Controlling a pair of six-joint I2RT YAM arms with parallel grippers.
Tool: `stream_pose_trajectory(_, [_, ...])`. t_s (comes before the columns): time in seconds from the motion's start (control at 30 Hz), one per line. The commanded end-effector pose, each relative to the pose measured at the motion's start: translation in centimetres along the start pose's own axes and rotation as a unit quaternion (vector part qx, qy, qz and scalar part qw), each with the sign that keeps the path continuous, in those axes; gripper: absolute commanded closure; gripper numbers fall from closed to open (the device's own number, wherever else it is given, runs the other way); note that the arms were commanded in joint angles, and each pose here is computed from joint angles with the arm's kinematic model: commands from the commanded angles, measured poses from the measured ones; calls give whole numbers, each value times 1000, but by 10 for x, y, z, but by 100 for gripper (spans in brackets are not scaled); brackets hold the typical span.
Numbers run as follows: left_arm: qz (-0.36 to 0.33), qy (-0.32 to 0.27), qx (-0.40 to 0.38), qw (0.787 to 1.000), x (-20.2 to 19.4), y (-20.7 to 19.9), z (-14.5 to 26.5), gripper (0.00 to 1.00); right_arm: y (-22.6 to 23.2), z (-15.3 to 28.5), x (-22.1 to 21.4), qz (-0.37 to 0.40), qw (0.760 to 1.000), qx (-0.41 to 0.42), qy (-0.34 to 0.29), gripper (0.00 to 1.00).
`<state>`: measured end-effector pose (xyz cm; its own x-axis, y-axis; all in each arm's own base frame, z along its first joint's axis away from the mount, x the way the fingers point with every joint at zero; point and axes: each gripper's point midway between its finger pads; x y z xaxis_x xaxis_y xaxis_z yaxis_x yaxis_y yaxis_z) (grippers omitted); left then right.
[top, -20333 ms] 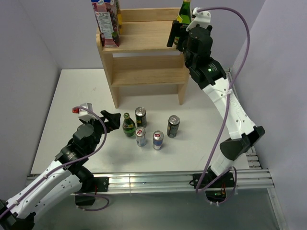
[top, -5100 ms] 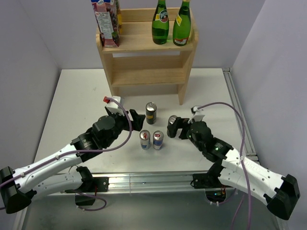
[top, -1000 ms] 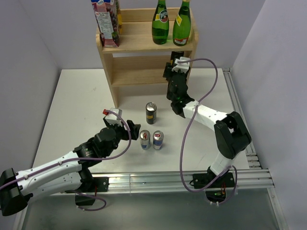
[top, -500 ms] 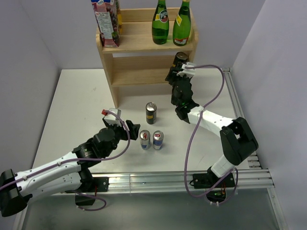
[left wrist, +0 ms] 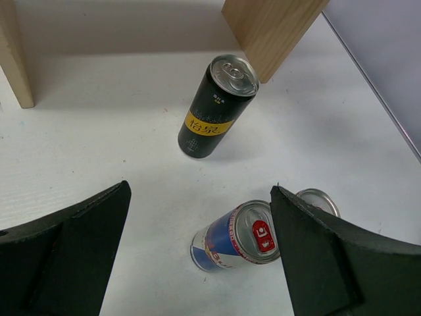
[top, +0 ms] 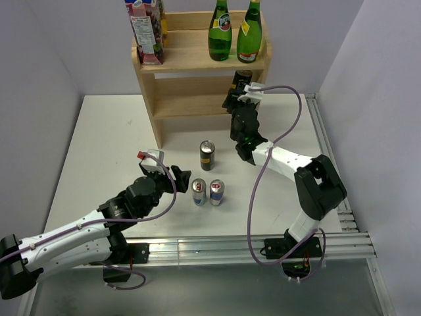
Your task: Place and organize the beverage onto the shelf
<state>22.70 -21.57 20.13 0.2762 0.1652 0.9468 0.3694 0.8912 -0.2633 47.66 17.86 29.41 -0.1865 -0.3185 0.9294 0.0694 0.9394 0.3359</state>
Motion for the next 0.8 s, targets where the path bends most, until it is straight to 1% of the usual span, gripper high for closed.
stream_pose_trajectory(0.0, [14, -18, -1, 1000, 8, -1, 2, 6, 8, 6, -43, 20, 999, 10, 49, 100])
stream_pose_trajectory(0.37, [18, -16, 0, 1000, 4, 2, 4, 6, 11, 17, -65, 39, 997, 17, 69, 100])
stream_pose_trajectory(0.4, [18, -16, 0, 1000, 4, 2, 4, 6, 11, 19, -69, 43, 996, 18, 73, 96])
stream_pose_trajectory(0.43, [18, -16, 1, 1000, 3, 2, 4, 6, 12, 19, -70, 43, 996, 19, 74, 78])
stream_pose_trajectory(0.5, [20, -16, 0, 1000, 4, 2, 4, 6, 10, 21, -73, 46, 996, 18, 77, 60])
stream_pose_trajectory(0.53, [19, -16, 0, 1000, 3, 2, 4, 6, 11, 22, -74, 47, 996, 19, 77, 45])
stream_pose_trajectory(0.6, [19, -16, -1, 1000, 3, 2, 4, 6, 11, 24, -75, 48, 996, 18, 78, 34])
stream_pose_trajectory(0.63, [20, -16, -1, 1000, 4, 2, 4, 6, 11, 24, -76, 48, 996, 17, 79, 26])
stream_pose_trajectory(0.67, [20, -16, 0, 1000, 4, 2, 5, 6, 11, 24, -76, 48, 996, 16, 79, 21])
stream_pose_trajectory(0.77, [20, -16, 0, 1000, 4, 2, 5, 7, 12, 25, -75, 49, 996, 16, 79, 16])
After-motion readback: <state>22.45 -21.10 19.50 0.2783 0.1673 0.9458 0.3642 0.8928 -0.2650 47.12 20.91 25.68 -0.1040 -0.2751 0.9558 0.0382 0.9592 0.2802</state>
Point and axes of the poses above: each gripper's point midway between its finger pads, its own z axis back along the fingers, its own y axis along the line the jaws close on, x = y × z, and after that the axes turned 6 degrees about -z, right-handed
